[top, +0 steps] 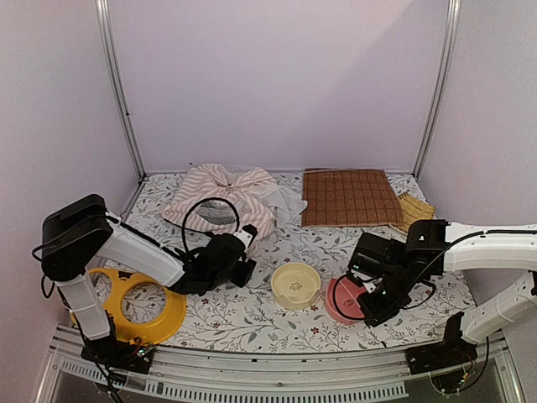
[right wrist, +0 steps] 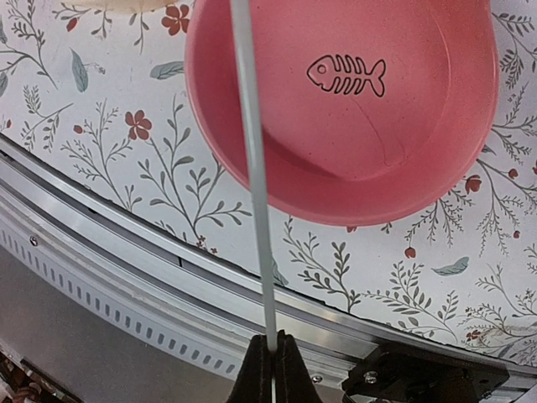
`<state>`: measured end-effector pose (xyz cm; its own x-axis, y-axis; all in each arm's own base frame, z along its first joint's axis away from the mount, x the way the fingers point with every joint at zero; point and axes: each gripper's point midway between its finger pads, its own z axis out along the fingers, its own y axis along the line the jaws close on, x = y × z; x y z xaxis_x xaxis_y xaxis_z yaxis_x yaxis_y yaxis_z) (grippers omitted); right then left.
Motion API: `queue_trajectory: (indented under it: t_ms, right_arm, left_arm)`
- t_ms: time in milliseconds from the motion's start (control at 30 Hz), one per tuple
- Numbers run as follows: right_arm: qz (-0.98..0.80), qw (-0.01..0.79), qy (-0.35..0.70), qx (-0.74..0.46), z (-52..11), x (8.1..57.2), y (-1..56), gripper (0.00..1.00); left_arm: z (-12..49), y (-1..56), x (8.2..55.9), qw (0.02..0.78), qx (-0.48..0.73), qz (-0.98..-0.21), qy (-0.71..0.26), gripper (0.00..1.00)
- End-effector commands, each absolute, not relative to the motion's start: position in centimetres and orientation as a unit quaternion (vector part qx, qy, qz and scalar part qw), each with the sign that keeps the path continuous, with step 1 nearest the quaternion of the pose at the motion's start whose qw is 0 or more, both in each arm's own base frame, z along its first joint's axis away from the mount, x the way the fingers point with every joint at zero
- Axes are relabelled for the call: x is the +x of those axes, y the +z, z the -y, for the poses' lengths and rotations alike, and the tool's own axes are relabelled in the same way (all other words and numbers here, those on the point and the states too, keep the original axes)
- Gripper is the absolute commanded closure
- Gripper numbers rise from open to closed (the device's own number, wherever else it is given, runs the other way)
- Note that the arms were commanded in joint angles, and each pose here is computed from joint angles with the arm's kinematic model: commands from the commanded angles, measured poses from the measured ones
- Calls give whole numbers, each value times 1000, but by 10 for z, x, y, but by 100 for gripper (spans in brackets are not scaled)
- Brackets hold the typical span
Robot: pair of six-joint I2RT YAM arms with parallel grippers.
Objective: Set up the pet tent
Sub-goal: Pick up the tent fabric from the tent.
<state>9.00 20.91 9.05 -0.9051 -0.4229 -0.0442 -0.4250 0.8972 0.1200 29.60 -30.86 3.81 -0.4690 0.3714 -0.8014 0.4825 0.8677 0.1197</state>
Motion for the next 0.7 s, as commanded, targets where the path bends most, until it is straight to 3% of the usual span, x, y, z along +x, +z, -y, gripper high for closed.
queue_trajectory:
  t_ms: [0, 533, 667]
  right_arm:
    - [-972, 31, 90, -214, -220, 95, 106, 100]
    - [-971, 39, 104, -211, -219, 90, 118, 100]
    - [-971, 43, 112, -208, -221, 91, 121, 100]
  left_arm:
    - [316, 51, 315, 489, 247, -837, -18, 46]
    - [302, 14, 320, 500, 244, -828, 64, 46]
    - [301, 18, 324, 519, 240, -817, 70, 55]
